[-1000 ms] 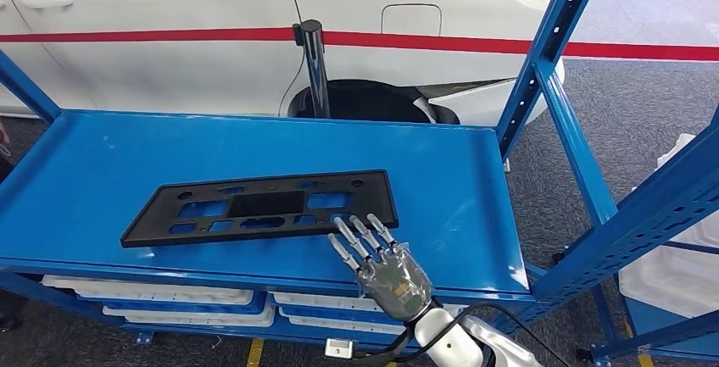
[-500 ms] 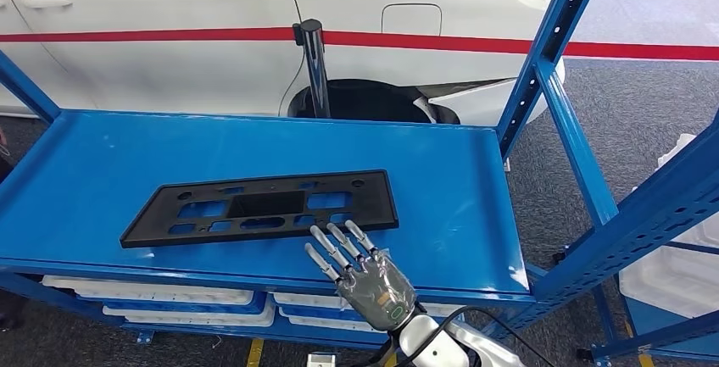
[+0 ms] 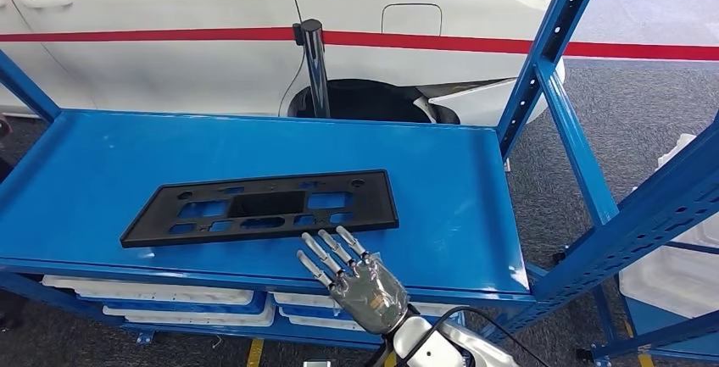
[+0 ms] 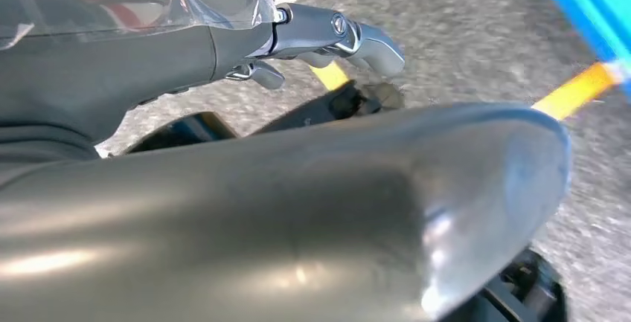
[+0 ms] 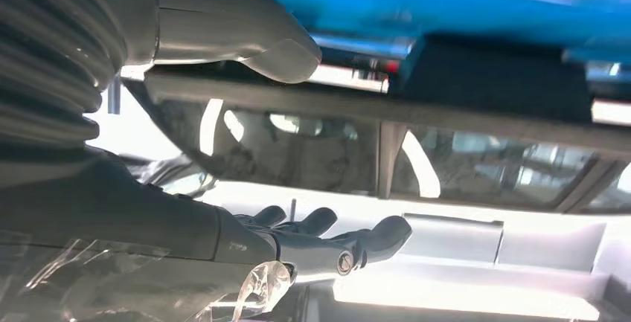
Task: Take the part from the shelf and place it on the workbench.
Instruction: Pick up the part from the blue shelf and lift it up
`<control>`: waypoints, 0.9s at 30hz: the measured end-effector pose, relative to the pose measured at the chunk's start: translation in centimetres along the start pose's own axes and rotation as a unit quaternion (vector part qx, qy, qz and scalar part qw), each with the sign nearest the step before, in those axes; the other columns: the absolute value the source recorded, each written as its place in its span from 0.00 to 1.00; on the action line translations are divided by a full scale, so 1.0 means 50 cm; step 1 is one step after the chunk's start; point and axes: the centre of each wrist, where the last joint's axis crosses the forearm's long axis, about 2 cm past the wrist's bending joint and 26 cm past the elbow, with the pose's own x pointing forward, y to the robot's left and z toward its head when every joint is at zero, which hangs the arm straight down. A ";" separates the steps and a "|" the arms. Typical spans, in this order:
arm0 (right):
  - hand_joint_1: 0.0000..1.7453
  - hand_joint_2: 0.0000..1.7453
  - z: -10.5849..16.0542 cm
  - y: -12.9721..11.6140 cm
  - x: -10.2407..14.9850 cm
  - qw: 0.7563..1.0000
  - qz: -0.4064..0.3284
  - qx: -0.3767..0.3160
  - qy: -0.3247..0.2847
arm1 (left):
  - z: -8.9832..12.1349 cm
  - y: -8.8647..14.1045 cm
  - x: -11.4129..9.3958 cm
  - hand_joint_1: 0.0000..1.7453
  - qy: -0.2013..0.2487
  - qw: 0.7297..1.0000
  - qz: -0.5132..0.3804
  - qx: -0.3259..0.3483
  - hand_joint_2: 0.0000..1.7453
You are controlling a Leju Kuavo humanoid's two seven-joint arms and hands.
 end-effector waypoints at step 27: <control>0.00 1.00 0.005 0.016 0.003 0.998 -0.027 0.057 0.019 | 0.037 0.072 -0.166 0.00 0.301 0.928 0.213 0.051 0.00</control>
